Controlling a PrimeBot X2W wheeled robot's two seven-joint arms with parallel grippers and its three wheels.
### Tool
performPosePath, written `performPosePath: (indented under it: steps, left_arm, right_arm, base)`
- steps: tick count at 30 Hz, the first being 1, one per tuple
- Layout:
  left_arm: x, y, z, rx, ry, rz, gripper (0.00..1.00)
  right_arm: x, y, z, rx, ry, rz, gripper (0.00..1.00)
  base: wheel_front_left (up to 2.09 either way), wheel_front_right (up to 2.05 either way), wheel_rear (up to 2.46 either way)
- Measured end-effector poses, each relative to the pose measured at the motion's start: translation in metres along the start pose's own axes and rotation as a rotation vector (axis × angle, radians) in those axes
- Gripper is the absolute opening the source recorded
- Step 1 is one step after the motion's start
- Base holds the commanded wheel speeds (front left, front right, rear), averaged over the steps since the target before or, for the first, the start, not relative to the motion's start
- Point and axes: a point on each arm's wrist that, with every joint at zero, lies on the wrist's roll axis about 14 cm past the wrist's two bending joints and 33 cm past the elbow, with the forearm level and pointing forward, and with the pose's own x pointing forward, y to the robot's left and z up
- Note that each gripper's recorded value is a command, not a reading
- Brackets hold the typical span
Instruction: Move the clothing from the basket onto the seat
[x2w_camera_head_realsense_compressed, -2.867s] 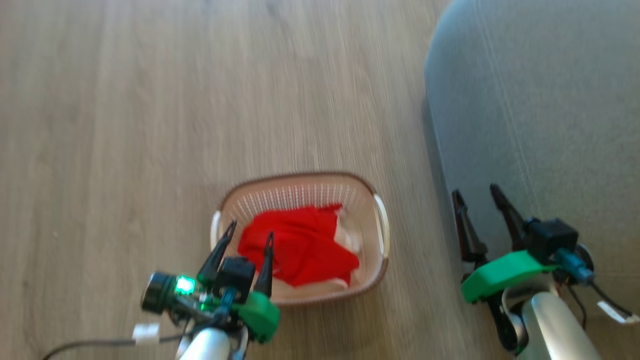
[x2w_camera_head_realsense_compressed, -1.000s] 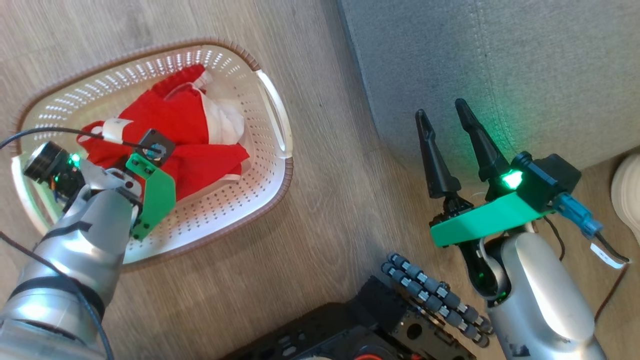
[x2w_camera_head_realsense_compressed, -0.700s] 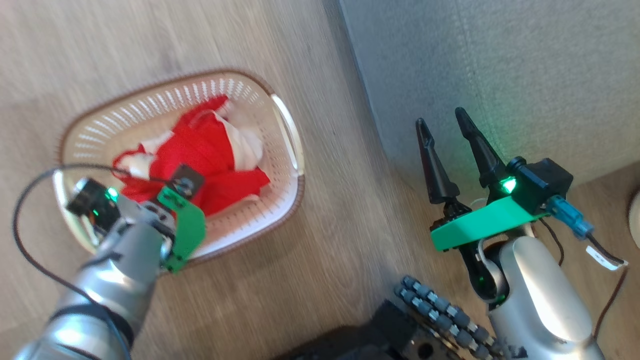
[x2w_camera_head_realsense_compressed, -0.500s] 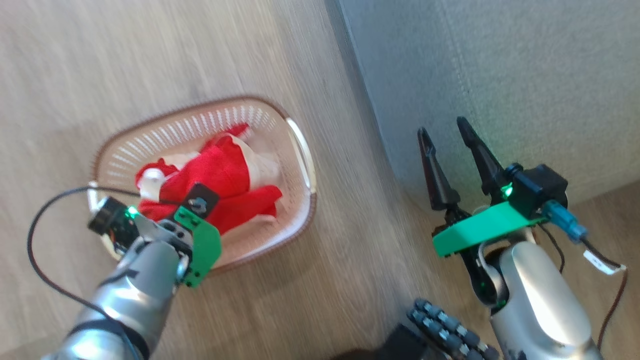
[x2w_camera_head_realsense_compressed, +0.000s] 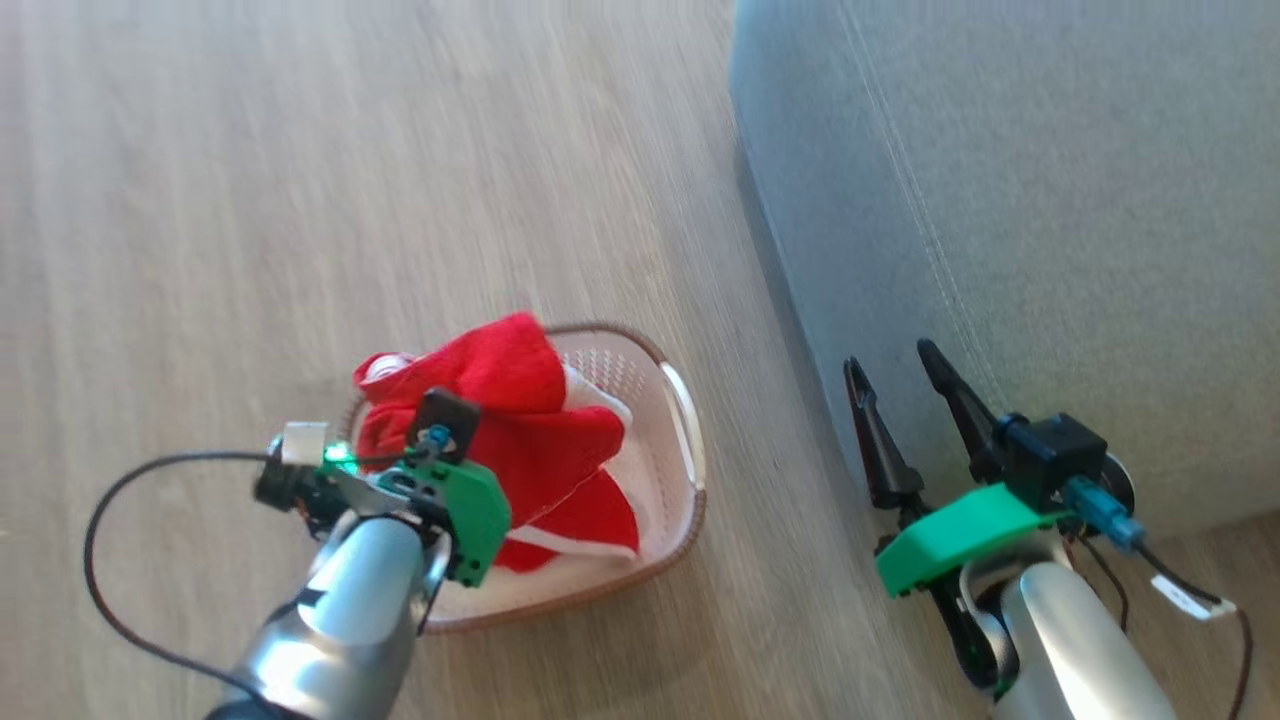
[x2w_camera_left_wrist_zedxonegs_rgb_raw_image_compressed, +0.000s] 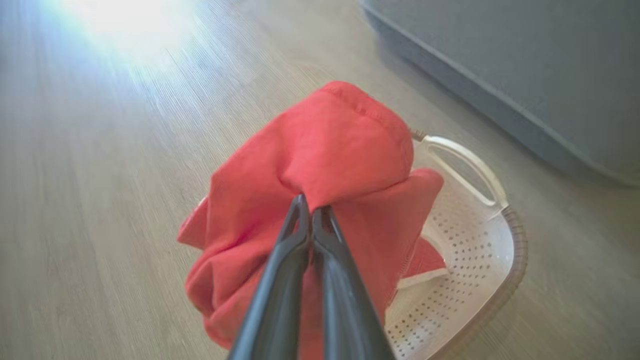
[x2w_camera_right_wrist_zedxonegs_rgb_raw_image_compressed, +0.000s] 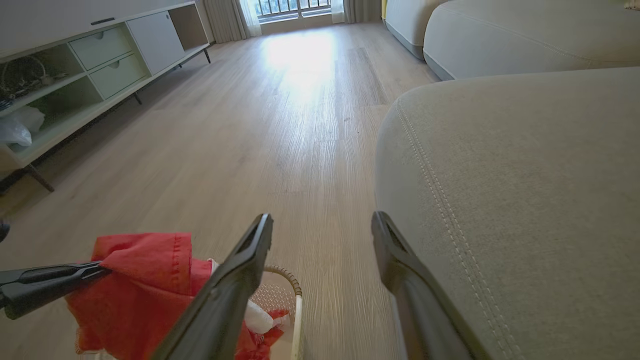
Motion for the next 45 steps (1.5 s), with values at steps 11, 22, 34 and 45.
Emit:
performPosePath:
  steps: [11, 22, 34, 45]
  left_arm:
    - [-0.066, 0.029, 0.085, -0.103, -0.321, 0.167, 0.00]
    - [-0.135, 0.058, 0.156, -0.171, -0.621, 0.295, 0.00]
    - [-0.217, 0.081, 0.229, -0.217, -0.962, 0.371, 0.00]
    - [-0.233, 0.038, 0.250, -0.203, -1.054, 0.191, 0.00]
  right_arm:
    - [-0.024, 0.025, 0.016, 0.008, -0.056, 0.063, 1.00]
    - [-0.035, 0.045, 0.026, 0.006, -0.094, 0.123, 1.00]
    - [-0.045, 0.058, 0.032, -0.001, -0.121, 0.159, 1.00]
    - [-0.045, 0.065, 0.040, -0.003, -0.146, 0.182, 1.00]
  base:
    - [0.00, 0.00, 0.00]
    - [0.00, 0.00, 0.00]
    - [0.00, 0.00, 0.00]
    - [0.00, 0.00, 0.00]
